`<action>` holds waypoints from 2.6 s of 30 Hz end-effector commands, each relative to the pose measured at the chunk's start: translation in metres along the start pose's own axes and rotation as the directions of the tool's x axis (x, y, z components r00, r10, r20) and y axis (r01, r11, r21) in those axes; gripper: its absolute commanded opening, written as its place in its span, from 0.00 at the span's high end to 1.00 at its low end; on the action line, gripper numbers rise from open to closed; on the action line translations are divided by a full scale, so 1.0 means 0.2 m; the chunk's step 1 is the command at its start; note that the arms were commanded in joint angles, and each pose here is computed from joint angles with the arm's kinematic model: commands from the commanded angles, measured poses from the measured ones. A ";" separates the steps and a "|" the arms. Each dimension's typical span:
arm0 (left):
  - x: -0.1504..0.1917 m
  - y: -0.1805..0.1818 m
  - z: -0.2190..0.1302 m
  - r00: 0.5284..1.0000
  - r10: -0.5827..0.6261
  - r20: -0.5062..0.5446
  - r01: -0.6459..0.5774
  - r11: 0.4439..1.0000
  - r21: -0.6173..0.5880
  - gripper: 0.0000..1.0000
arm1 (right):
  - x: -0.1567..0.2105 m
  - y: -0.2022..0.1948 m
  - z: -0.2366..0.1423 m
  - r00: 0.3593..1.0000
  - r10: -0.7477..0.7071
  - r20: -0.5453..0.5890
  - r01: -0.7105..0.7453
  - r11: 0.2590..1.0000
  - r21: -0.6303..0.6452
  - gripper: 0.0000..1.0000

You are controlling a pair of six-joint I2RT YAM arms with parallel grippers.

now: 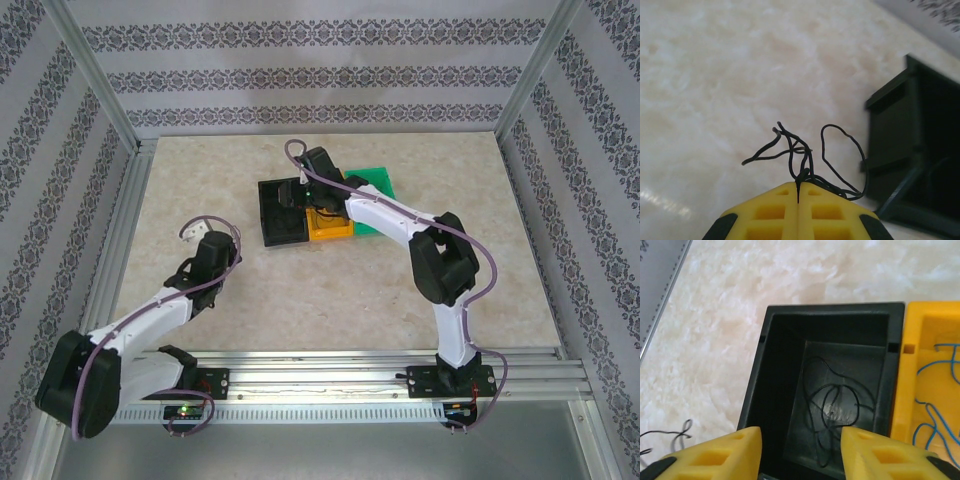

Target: Untangle the cables

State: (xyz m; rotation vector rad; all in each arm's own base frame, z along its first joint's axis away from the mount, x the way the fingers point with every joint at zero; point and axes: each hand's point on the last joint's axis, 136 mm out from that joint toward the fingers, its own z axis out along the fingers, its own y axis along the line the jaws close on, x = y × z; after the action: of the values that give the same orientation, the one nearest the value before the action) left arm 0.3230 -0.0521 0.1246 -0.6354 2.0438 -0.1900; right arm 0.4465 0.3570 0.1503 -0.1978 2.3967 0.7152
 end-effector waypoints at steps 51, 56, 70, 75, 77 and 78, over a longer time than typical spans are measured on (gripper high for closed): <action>-0.31 0.62 0.15 0.910 0.411 0.050 -0.318 0.770 -0.553 0.01 | 0.25 -1.48 -1.09 0.824 -0.368 0.430 -0.076 0.681 0.728 0.02; -0.39 0.45 0.29 0.869 0.458 0.187 -0.351 0.837 -0.419 0.01 | 0.29 -1.55 -0.96 0.839 -0.284 0.465 -0.031 0.828 0.560 0.02; -0.24 0.28 0.44 0.850 0.452 0.271 -0.450 0.890 -0.075 0.01 | 0.27 -1.52 -0.94 0.819 -0.320 0.477 0.003 0.833 0.553 0.02; -0.23 0.29 0.44 0.860 0.447 0.245 -0.443 0.893 -0.073 0.01 | 0.27 -1.53 -0.94 0.821 -0.316 0.476 0.002 0.835 0.550 0.02; -0.23 0.29 0.44 0.858 0.450 0.247 -0.446 0.892 -0.075 0.01 | 0.27 -1.53 -0.94 0.823 -0.313 0.475 0.004 0.838 0.545 0.02; -0.24 0.28 0.44 0.856 0.450 0.254 -0.447 0.892 -0.074 0.01 | 0.27 -1.53 -0.94 0.823 -0.311 0.475 0.002 0.838 0.545 0.02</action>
State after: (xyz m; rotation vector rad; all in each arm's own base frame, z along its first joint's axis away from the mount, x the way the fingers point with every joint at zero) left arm 0.3895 0.0309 0.0784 -0.1796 1.9346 0.1896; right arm 0.3940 -0.0024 0.0953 0.0586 1.9228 -0.0130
